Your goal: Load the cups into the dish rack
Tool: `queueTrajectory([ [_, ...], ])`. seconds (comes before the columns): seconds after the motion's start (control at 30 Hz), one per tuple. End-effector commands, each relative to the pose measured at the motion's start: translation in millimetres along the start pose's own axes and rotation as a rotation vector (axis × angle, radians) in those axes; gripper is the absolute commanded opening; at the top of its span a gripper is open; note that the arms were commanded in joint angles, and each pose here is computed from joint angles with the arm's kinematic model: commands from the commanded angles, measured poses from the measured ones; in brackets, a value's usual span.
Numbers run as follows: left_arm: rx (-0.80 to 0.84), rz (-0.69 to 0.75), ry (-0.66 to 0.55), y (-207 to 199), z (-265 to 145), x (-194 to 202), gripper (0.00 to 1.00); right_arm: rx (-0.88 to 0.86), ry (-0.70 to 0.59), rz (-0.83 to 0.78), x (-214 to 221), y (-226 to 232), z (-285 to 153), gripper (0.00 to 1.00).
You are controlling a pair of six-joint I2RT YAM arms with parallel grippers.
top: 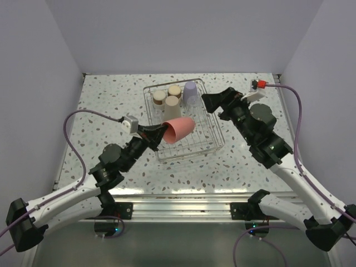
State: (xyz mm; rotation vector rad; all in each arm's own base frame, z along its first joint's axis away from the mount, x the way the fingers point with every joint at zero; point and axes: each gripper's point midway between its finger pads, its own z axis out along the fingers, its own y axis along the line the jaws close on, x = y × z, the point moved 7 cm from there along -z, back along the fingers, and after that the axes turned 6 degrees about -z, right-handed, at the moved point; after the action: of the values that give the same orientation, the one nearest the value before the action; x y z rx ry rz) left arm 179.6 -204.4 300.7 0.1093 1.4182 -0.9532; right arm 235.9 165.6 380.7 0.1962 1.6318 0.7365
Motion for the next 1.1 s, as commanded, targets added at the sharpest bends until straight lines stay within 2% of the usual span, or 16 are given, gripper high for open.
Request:
queueTrajectory([
  [0.0,0.072,-0.096,-0.23,-6,-18,-31,0.0,-0.344,-0.01,0.243,-2,43,-1,0.98],
  [0.07,0.08,-0.113,-0.299,-4,-30,-41,0.0,-0.444,0.013,0.316,4,52,0,0.98],
  [0.3,0.098,-0.16,-0.391,-1,-39,-45,0.0,-0.575,0.151,0.519,43,54,14,0.98],
  [0.43,0.094,-0.18,-0.402,-1,-33,-43,0.0,-0.693,0.173,0.655,51,59,12,0.98],
  [0.47,0.087,-0.176,-0.391,0,-29,-39,0.0,-0.759,0.145,0.671,46,64,7,0.98],
  [0.57,0.072,-0.176,-0.388,1,-20,-36,0.0,-0.824,0.175,0.72,53,71,3,0.98],
  [0.87,0.06,-0.207,-0.433,2,-7,-33,0.0,-0.883,0.217,0.729,58,88,-7,0.98],
  [1.07,0.105,-0.22,-0.468,-5,-5,-42,0.0,-0.823,0.271,0.683,75,89,0,0.98],
])
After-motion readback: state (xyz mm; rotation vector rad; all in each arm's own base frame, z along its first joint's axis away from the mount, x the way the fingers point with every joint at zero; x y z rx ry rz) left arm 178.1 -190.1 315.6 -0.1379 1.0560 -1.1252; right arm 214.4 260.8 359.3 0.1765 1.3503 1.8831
